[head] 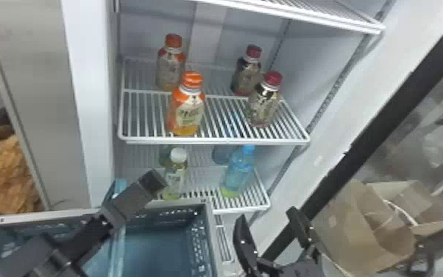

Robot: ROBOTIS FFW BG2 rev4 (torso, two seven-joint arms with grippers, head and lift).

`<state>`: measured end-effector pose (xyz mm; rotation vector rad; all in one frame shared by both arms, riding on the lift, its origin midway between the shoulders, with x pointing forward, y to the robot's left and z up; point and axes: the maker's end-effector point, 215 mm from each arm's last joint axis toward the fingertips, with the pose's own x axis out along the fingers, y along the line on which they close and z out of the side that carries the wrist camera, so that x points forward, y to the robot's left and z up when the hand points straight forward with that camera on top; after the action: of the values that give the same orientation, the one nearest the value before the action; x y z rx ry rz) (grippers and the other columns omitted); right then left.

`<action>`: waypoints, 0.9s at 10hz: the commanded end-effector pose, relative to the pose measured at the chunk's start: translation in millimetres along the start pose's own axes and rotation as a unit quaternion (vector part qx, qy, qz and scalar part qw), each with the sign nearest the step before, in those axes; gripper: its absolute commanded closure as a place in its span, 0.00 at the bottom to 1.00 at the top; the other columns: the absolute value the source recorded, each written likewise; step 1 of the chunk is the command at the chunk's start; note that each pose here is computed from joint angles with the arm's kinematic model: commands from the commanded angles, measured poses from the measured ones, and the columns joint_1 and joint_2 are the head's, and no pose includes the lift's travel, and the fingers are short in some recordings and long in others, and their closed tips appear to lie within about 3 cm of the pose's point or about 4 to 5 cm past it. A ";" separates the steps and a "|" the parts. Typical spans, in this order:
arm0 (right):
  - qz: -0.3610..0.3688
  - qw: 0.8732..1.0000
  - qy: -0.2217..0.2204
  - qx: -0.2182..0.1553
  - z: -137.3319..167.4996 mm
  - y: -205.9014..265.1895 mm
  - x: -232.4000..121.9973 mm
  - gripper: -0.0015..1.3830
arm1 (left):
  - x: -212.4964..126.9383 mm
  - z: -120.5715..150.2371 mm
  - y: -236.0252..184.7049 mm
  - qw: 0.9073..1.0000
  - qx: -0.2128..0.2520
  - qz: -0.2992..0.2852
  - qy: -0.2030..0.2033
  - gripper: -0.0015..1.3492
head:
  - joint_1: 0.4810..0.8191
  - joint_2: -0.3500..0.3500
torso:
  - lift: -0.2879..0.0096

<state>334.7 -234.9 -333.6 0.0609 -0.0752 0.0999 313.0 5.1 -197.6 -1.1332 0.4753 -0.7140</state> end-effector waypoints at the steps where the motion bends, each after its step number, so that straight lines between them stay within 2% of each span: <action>1: -0.002 1.000 0.002 -0.006 -2.2 -3.6 -0.9 0.00 | -0.3 -0.6 0.2 1.000 -0.001 0.000 0.000 0.89 | 0.63 0.00 | 0.74; 9: -0.026 0.999 -0.013 -0.017 -7.8 -29.1 -4.1 0.00 | 0.7 -3.7 -0.8 1.000 0.000 -0.001 0.005 0.89 | 0.63 0.00 | 0.74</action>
<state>334.4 -263.4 -342.2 0.0295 -0.1031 0.0470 311.0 2.4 -198.1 -1.1305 0.4817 -0.7210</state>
